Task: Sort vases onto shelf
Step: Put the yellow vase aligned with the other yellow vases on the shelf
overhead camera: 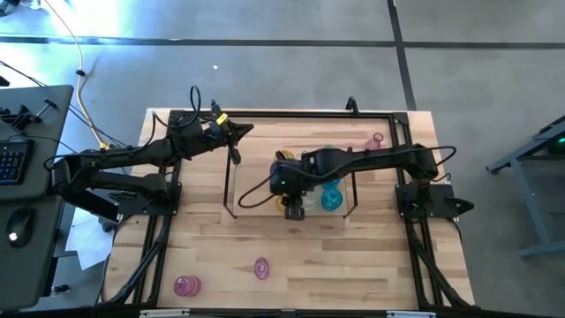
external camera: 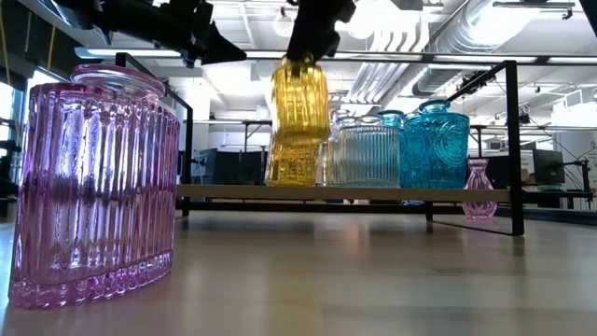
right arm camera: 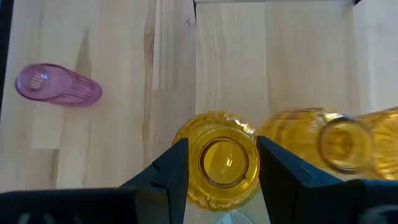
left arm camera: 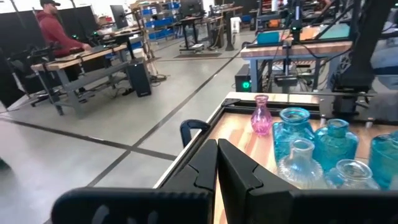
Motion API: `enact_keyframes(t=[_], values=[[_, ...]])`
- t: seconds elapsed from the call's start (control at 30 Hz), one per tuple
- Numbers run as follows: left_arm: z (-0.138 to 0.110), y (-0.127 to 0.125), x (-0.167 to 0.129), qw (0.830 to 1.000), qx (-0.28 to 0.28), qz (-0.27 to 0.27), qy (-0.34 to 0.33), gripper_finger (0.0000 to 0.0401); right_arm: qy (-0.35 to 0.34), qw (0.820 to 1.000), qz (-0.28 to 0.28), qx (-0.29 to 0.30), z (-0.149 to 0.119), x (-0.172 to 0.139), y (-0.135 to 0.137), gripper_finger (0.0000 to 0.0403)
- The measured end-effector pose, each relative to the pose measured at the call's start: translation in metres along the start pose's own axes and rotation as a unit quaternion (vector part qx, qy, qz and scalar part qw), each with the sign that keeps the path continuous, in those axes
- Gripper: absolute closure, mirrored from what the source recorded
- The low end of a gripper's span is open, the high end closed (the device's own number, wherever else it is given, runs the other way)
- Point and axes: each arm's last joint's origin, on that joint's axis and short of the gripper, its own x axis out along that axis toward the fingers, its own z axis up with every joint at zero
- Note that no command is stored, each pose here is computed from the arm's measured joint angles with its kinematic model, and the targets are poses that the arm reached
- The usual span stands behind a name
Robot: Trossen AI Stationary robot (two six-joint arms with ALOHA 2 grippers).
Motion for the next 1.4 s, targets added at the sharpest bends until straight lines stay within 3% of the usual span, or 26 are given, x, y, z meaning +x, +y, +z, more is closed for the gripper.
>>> enact_keyframes(t=[0.3, 0.83, 1.17, 1.4], values=[[0.001, -0.006, -0.001, 1.0, 0.002, -0.001, 0.0, 0.0398, 0.005, 0.999, -0.036, 0.001, -0.012, 0.026, -0.001, 0.0269], [0.001, -0.006, -0.001, 1.0, 0.001, -0.001, 0.001, 0.0398, 0.004, 0.998, -0.056, 0.017, -0.022, 0.041, -0.003, 0.0267], [0.001, -0.01, -0.001, 1.0, 0.002, -0.01, 0.0, 0.0398, 0.007, 0.997, -0.068, 0.018, -0.023, 0.042, -0.004, 0.0185], [0.001, -0.01, -0.001, 1.0, 0.003, -0.011, 0.0, 0.0398, 0.0, 0.998, -0.067, 0.013, -0.016, 0.035, -0.003, 0.017]])
